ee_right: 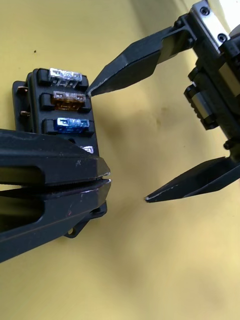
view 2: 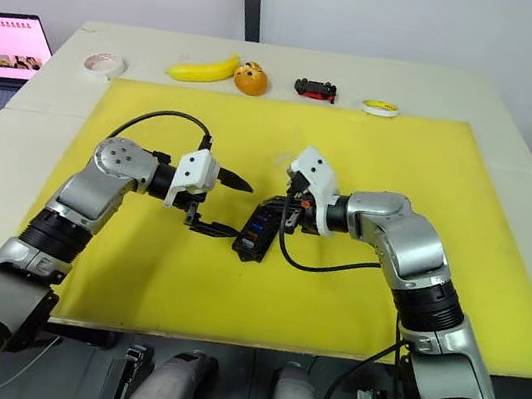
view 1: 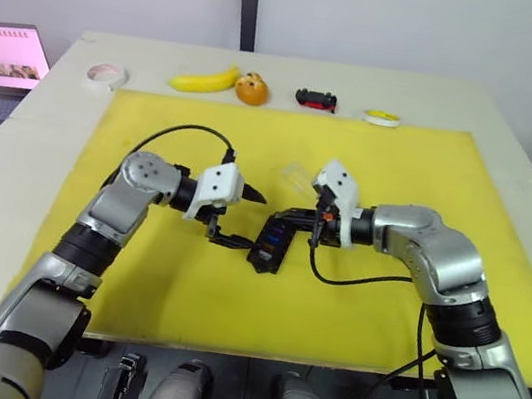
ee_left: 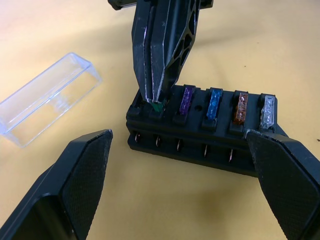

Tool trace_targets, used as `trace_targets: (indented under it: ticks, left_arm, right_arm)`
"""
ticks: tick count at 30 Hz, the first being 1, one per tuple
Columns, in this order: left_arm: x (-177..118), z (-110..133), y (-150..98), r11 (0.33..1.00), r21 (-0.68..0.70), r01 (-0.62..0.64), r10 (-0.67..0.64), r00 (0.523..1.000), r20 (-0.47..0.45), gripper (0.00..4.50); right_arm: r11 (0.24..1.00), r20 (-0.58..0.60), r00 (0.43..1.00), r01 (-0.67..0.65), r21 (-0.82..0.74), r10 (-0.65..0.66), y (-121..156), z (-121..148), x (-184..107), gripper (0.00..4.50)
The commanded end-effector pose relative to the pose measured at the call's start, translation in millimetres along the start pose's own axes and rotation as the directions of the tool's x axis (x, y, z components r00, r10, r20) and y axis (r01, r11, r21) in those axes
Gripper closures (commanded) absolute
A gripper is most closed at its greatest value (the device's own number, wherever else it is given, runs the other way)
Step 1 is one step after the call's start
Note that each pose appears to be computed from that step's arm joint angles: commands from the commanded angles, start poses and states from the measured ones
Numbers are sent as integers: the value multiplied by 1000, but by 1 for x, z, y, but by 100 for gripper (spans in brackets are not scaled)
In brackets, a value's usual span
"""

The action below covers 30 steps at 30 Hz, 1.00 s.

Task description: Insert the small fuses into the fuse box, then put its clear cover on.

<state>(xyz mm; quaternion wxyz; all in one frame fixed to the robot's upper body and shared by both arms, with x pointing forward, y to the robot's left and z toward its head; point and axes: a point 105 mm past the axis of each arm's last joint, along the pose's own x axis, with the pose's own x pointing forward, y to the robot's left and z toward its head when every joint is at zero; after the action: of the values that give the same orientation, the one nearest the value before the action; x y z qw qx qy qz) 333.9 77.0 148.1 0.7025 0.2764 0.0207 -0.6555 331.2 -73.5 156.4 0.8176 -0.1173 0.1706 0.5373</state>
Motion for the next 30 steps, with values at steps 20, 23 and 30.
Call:
trace_targets:
  ticks: [20, 23, 30]
  left_arm:
    - [-2, 10, 1, 999, 47, -4, 4, 1000, 14, 0]
    - [-2, 10, 0, 999, 45, -2, 2, 1000, 16, 0]
    - [0, 11, 0, 999, 42, 4, -5, 1000, 25, 0]
  right_arm:
    - [999, -17, 1000, -20, -47, 19, 9, 9, -1, 441]
    - [998, 23, 1000, -1, -70, 2, 6, 21, -7, 441]
    - [995, 111, 994, -12, -103, 23, 10, 43, -24, 441]
